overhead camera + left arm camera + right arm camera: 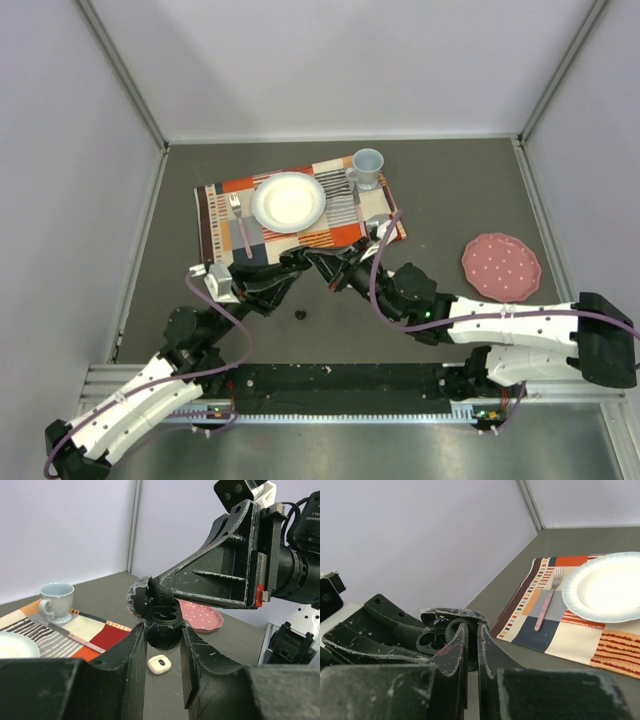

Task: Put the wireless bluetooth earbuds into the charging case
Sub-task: Place the right earbud in the right side groove of the charging case.

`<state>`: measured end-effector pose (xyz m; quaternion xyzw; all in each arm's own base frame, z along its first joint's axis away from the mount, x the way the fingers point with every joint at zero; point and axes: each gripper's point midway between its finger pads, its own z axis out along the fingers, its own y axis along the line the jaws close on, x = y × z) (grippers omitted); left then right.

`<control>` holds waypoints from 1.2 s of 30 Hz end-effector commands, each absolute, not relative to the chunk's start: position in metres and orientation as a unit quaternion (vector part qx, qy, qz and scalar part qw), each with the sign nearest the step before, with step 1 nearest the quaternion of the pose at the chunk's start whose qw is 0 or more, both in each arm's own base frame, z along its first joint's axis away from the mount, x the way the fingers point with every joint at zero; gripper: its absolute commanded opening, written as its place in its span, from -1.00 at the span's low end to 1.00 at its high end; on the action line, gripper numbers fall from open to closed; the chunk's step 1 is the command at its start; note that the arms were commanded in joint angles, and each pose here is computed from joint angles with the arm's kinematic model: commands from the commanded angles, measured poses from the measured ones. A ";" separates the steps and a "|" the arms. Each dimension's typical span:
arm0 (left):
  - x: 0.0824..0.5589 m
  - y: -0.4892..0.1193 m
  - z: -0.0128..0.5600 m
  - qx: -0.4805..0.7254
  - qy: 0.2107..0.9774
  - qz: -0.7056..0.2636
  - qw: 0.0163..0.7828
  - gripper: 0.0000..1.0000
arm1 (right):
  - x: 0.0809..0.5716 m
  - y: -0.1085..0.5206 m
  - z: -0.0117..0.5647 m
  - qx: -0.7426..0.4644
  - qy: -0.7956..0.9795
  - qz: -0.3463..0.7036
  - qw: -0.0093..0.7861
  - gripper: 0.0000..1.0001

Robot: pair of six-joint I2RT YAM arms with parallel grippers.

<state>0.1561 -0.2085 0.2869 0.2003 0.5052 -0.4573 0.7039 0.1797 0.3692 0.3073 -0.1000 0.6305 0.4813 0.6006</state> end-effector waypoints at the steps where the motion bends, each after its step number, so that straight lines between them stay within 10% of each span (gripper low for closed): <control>1: 0.149 -0.203 0.312 0.188 0.463 -0.475 0.724 -1.00 | 0.179 0.368 0.308 -0.091 0.625 0.478 0.611 -1.00; 36: 0.153 -0.195 0.310 0.173 0.463 -0.458 0.739 -1.00 | 0.162 0.351 0.327 -0.118 0.620 0.449 0.633 -0.31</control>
